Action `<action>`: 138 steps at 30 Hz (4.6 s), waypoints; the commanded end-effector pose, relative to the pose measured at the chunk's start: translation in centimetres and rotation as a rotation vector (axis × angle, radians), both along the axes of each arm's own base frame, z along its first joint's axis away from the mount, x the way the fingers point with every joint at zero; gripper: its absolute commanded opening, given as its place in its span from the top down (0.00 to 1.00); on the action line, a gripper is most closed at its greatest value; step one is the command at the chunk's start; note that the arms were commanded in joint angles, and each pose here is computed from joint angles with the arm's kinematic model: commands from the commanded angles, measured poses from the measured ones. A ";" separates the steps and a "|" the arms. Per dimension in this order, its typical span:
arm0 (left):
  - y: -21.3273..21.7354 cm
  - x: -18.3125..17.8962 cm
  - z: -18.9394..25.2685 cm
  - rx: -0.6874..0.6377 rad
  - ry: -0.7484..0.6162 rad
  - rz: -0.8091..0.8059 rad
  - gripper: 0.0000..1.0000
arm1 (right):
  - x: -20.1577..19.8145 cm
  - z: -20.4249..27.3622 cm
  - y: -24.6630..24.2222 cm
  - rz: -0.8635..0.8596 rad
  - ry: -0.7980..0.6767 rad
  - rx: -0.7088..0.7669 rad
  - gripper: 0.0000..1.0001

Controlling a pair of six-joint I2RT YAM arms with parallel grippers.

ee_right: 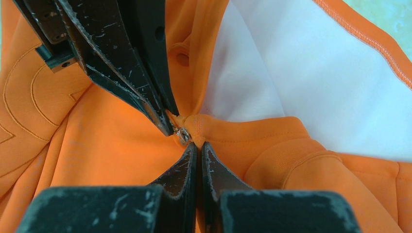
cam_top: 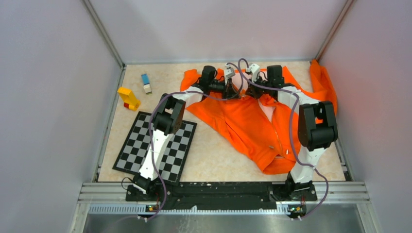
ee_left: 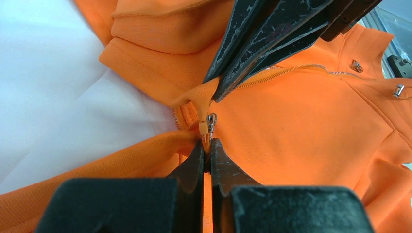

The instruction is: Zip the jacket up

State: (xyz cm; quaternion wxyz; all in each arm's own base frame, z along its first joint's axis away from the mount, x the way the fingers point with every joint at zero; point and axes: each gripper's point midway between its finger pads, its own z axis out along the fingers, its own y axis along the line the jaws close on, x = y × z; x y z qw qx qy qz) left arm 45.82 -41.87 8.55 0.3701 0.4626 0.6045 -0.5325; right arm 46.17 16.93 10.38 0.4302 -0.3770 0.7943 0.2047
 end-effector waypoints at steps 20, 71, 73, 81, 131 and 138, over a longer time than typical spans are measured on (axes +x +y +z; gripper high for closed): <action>-0.6 -1.9 3.9 -0.113 -0.080 -0.086 1.00 | -2.4 3.8 4.3 0.311 -0.101 0.257 1.00; 1.9 0.2 9.3 -0.322 0.438 0.321 0.46 | 0.3 2.3 3.1 0.246 -0.009 0.381 1.00; 1.7 0.5 8.8 -0.316 0.448 0.345 0.53 | 0.3 2.5 3.1 0.248 -0.010 0.384 1.00; 1.9 2.0 7.9 -0.273 0.424 0.458 0.54 | 0.3 2.6 3.3 0.252 -0.007 0.389 1.00; 0.4 1.1 5.7 -0.234 0.505 0.396 1.00 | 1.9 5.3 0.8 -0.241 0.077 0.509 0.49; 1.3 0.5 6.4 -0.203 0.505 0.398 1.00 | -2.0 7.6 -3.0 -0.573 0.114 0.530 0.43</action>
